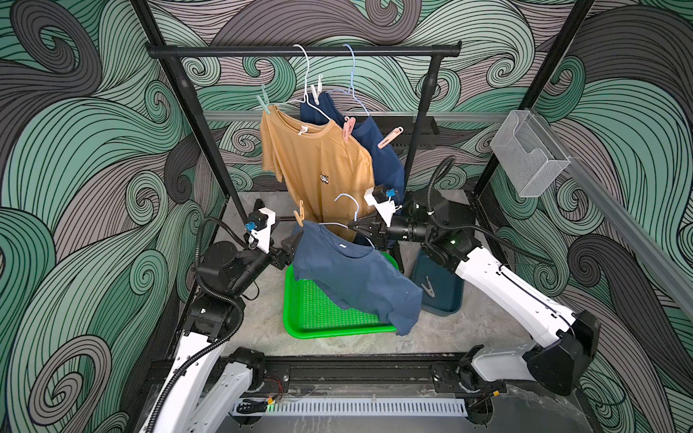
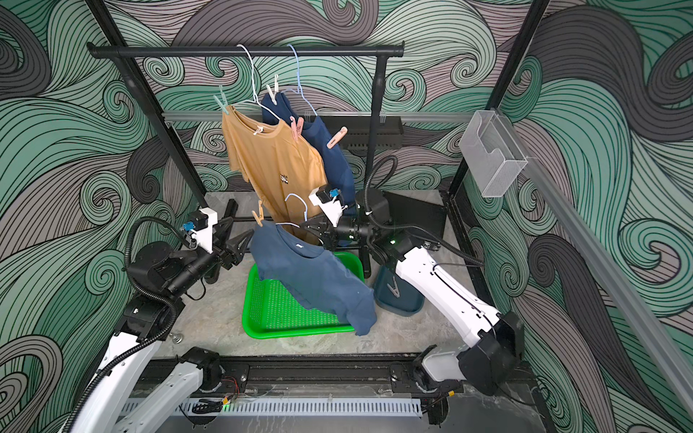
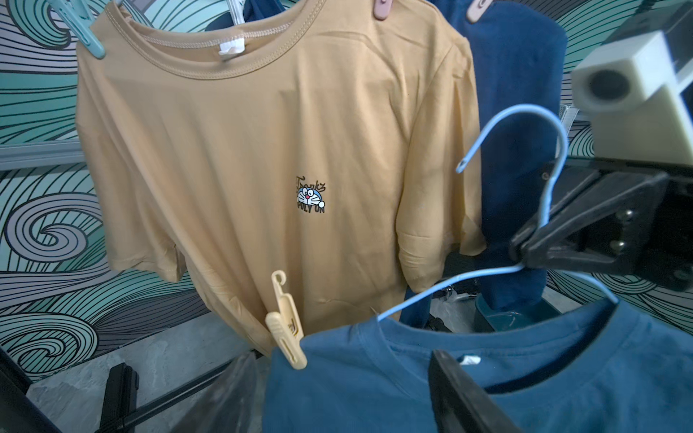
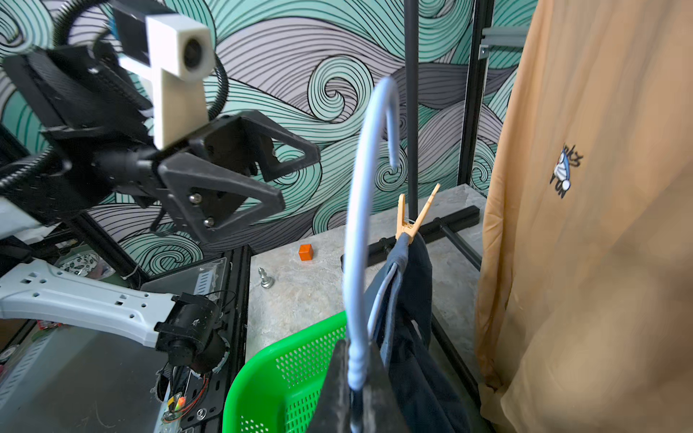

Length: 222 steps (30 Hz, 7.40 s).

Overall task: Remove the clothespins securing t-shirts to the hanger
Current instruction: Adjust the hanger, then remove the clothespin from the hanger, then place the hanger in the basket.

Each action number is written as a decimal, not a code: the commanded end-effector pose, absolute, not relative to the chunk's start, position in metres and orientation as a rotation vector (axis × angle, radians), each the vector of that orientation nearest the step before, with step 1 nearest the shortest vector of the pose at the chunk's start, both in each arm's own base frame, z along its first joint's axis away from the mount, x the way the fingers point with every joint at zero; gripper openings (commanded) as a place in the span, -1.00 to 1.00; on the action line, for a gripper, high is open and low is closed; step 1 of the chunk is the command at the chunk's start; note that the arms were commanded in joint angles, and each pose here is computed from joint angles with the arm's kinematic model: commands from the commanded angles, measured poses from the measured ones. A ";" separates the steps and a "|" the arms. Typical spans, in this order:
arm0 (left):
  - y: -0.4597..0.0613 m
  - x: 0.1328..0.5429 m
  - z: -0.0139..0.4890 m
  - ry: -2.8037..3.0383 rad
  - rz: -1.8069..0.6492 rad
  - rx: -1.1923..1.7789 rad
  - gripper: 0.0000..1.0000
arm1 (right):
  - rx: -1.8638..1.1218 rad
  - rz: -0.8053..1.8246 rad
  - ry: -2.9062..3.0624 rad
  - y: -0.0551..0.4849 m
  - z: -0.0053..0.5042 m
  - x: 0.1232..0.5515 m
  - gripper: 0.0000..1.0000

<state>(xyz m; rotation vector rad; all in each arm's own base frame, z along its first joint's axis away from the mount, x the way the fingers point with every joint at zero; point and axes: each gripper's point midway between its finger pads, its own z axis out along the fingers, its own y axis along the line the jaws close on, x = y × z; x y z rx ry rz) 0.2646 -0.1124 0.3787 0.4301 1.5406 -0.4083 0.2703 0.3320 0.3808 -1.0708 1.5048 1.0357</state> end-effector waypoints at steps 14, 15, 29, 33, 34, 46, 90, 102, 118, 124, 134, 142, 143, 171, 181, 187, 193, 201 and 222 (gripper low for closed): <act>-0.113 0.248 0.430 1.301 -0.398 0.475 0.51 | -1.147 1.035 1.206 0.276 0.477 0.244 -1.00; -0.113 0.248 0.431 1.298 -0.400 0.479 0.51 | -1.154 1.040 1.198 0.274 0.480 0.244 -1.00; -0.143 0.239 0.440 1.170 -0.454 0.703 0.70 | -1.355 0.959 0.963 0.239 0.478 0.233 -1.00; -0.161 0.237 0.448 1.157 -0.556 0.808 0.73 | -1.363 0.937 0.938 0.228 0.481 0.237 -1.00; -0.167 0.238 0.450 1.161 -0.603 0.837 0.73 | -1.364 0.928 0.936 0.226 0.480 0.240 -1.00; -0.197 0.255 0.457 1.196 -0.877 0.994 0.70 | -1.342 0.943 0.979 0.211 0.471 0.247 -1.00; -0.235 0.306 0.408 1.263 -1.254 1.205 0.28 | -1.322 0.974 1.026 0.184 0.418 0.225 -1.00; -0.247 0.300 0.407 1.246 -1.284 1.237 0.09 | -1.339 1.001 1.012 0.191 0.419 0.229 -1.00; -0.250 0.298 0.410 1.259 -1.316 1.243 -0.30 | -1.338 1.001 1.014 0.191 0.420 0.231 -1.00; -0.250 0.297 0.413 1.253 -1.317 1.246 -0.25 | -1.336 1.001 1.018 0.191 0.419 0.233 -1.00; -0.250 0.296 0.414 1.250 -1.314 1.248 -0.21 | -1.335 0.999 1.018 0.191 0.419 0.233 -1.00; -0.250 0.297 0.416 1.252 -1.304 1.243 -0.73 | -1.334 0.999 1.021 0.191 0.418 0.234 -1.00; -0.250 0.296 0.417 1.249 -1.303 1.244 -0.79 | -1.334 0.998 1.020 0.191 0.419 0.234 -1.00; -0.243 0.323 0.417 1.341 -1.059 1.112 -1.00 | -1.319 0.962 1.043 0.190 0.417 0.238 -1.00; -0.234 0.333 0.424 1.327 -0.883 0.996 -1.00 | -1.325 0.972 1.042 0.196 0.416 0.237 -1.00; -0.233 0.334 0.433 1.309 -0.819 0.980 -1.00 | -1.330 0.965 1.041 0.201 0.417 0.238 -1.00; -0.214 0.334 0.459 1.301 -0.684 0.930 -1.00 | -1.318 0.903 1.041 0.200 0.428 0.242 -1.00; -0.187 0.338 0.462 1.342 -0.518 0.807 -1.00 | -1.303 0.739 1.008 0.207 0.449 0.245 -1.00; -0.150 0.291 0.398 1.522 -0.398 0.725 -1.00 | -1.258 0.503 0.760 0.302 0.541 0.228 -1.00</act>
